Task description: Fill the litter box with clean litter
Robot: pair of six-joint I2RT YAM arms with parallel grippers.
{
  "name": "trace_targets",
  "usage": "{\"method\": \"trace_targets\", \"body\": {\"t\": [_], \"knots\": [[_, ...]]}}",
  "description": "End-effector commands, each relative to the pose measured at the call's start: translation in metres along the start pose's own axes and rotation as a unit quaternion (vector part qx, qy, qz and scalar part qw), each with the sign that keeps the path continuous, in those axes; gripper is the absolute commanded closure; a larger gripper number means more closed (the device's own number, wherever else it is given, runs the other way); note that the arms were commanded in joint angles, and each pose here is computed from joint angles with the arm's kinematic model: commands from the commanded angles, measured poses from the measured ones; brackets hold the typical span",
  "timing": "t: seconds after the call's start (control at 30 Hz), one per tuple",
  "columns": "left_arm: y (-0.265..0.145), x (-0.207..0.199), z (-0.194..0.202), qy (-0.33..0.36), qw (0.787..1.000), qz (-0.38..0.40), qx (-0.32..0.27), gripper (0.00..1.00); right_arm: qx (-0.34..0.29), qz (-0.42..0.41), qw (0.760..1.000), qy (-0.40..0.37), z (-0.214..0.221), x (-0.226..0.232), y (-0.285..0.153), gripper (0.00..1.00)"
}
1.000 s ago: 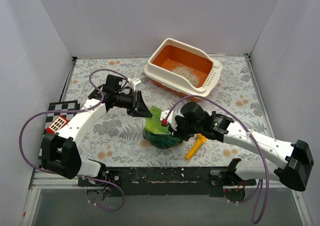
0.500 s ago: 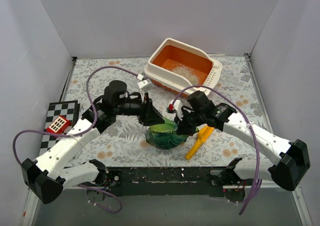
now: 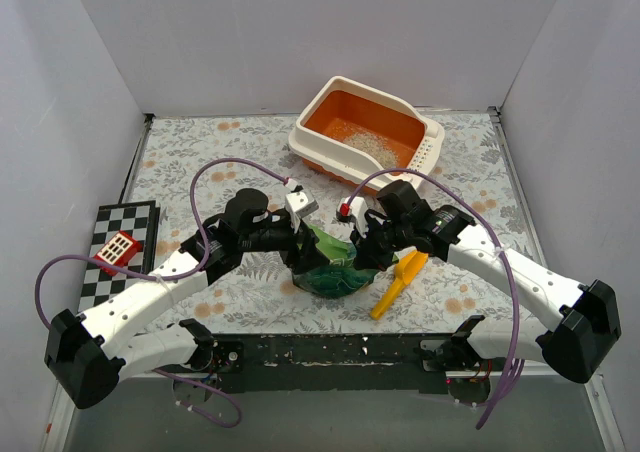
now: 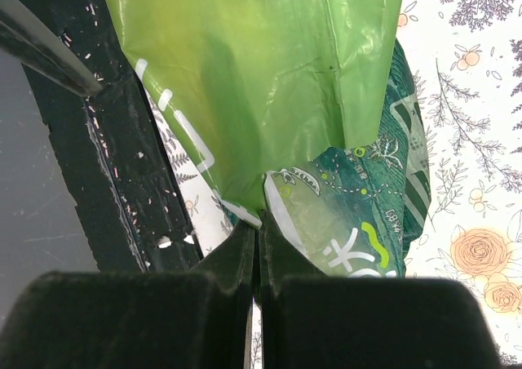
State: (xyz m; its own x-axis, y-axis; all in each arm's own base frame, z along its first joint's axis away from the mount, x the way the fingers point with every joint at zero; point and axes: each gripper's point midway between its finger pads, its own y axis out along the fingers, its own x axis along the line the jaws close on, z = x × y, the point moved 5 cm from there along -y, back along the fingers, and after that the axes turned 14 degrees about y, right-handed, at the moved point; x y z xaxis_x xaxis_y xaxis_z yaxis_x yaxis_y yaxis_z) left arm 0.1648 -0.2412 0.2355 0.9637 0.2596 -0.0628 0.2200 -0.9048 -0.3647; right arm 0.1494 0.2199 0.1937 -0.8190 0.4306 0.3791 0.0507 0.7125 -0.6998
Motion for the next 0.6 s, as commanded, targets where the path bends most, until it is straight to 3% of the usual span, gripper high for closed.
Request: {"method": "trace_targets", "body": {"t": [0.0,0.3,0.57], "knots": [[0.002,-0.001,0.001,0.043,0.999,-0.008,-0.023,0.36,0.016,-0.005,0.999,0.03,0.007,0.003,-0.005,0.99],[0.016,-0.006,0.017,0.064,0.998,0.006,-0.002,0.33,0.016,-0.011,0.999,0.04,0.001,0.001,-0.001,0.99],[0.037,-0.002,0.04,0.075,0.996,-0.001,0.038,0.39,0.009,-0.021,0.999,0.037,-0.006,0.0,-0.007,0.99]]}}
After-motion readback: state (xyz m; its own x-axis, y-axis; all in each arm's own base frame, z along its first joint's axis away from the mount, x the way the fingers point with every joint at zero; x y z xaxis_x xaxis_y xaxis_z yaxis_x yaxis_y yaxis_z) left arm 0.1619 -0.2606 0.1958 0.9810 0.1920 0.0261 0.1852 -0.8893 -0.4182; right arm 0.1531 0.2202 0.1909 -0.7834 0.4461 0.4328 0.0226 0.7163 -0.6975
